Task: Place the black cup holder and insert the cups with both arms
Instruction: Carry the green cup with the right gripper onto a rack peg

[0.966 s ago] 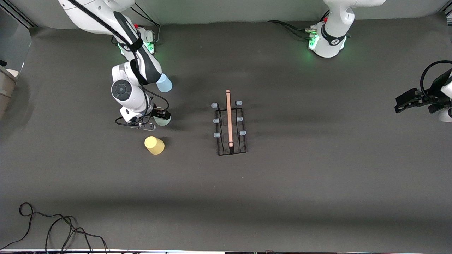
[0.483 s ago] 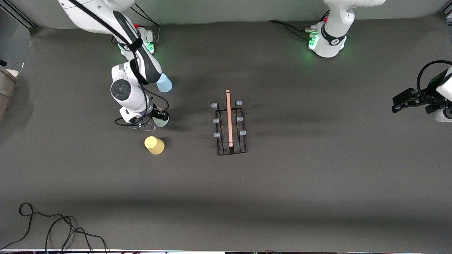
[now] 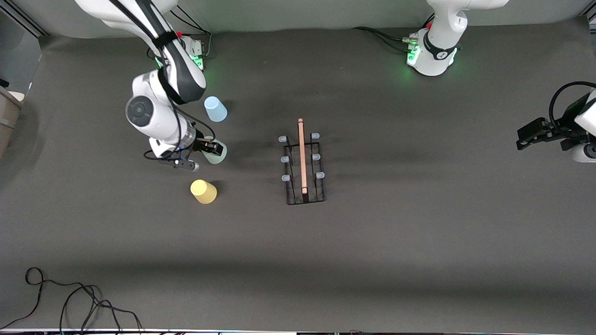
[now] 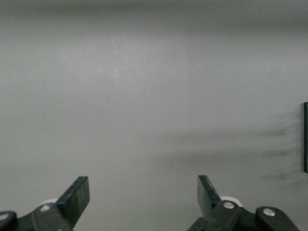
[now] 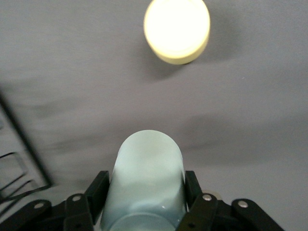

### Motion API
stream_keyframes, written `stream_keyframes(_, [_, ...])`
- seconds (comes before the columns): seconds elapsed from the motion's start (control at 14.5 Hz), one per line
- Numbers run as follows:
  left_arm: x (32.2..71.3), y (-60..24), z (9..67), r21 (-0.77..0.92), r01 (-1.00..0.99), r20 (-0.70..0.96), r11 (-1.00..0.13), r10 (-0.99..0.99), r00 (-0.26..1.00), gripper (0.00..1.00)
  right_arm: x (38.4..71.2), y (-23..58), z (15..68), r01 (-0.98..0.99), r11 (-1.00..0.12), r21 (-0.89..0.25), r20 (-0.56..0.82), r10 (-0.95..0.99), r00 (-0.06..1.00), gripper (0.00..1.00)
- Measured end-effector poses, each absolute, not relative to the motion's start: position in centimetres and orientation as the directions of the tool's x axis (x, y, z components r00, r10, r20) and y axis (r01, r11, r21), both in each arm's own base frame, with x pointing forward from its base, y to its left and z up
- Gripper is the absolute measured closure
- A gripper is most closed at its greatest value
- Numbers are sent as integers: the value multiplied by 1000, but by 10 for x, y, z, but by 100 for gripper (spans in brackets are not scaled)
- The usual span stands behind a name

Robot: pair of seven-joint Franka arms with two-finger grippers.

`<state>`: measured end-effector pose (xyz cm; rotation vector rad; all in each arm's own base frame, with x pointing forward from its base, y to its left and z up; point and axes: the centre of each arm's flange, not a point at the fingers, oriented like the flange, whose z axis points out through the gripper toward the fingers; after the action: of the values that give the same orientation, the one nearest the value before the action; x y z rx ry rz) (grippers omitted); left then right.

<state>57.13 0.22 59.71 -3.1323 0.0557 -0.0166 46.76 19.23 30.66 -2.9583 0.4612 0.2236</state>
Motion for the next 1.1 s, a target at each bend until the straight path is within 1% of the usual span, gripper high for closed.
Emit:
stream_keyframes(0.28, [571, 2, 597, -9, -35, 10, -999, -35, 999, 0, 465, 261, 354, -381, -912, -151, -172, -355, 919, 31])
stream_keyframes(0.48, [572, 2, 597, -9, -35, 10, -999, -35, 999, 0, 456, 317, 371, -430, -889, -159, -172, -404, 899, 31])
stream_keyframes(0.76, [572, 2, 597, -9, -35, 10, -999, -35, 999, 0, 448, 365, 371, -468, -871, -150, -181, -442, 879, 31])
stream_keyframes(1.1, [572, 2, 597, -9, -35, 10, -999, -35, 999, 0, 434, 406, 352, -487, -864, -129, -187, -461, 868, 31])
